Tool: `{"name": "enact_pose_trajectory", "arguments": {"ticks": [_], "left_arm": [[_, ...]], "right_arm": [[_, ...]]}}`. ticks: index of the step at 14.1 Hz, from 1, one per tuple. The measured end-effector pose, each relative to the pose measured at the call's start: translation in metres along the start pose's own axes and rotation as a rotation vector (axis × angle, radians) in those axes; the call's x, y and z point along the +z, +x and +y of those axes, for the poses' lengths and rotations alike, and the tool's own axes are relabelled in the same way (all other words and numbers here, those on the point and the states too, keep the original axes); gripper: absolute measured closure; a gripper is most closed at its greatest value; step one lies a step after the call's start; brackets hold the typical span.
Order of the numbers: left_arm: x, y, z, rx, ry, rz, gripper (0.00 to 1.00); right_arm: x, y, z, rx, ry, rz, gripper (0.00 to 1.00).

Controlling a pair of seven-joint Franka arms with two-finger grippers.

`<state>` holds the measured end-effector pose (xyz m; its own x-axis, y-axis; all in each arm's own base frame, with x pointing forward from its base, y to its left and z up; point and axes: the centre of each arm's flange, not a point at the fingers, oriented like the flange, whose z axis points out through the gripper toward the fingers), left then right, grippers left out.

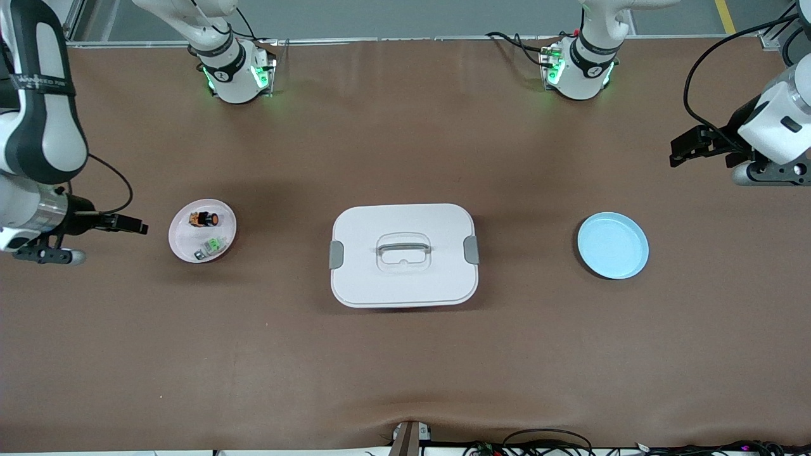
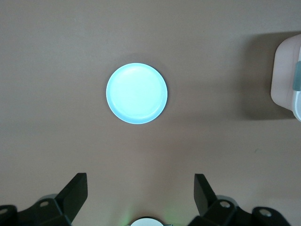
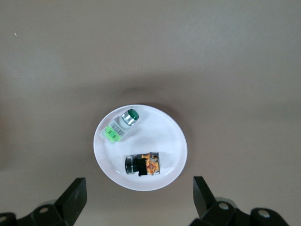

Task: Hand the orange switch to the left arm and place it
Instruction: 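Move the right gripper down over the black-and-orange switch on the white plate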

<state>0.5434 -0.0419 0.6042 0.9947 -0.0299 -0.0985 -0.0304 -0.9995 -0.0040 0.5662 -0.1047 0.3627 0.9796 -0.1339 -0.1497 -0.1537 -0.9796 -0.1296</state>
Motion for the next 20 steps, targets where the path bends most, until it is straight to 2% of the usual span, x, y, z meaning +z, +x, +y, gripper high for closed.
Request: {"name": "enact_pose_trajectory", "arguments": {"ticks": [6,12,16,20], "left_arm": [[0.000,0.000,0.000,0.000,0.000,0.000,0.00],[0.000,0.000,0.000,0.000,0.000,0.001,0.00],[0.000,0.000,0.000,0.000,0.000,0.001,0.00],[0.000,0.000,0.000,0.000,0.000,0.001,0.00]], "right_arm": [[0.080,-0.037,0.010,0.038,-0.006,0.060,0.00],[0.112,-0.053,0.000,0.029,-0.019,0.084,0.00],[0.131,-0.064,-0.022,0.002,-0.018,0.077,0.00],[0.148,-0.075,-0.044,-0.039,-0.036,0.116,0.00]]}}
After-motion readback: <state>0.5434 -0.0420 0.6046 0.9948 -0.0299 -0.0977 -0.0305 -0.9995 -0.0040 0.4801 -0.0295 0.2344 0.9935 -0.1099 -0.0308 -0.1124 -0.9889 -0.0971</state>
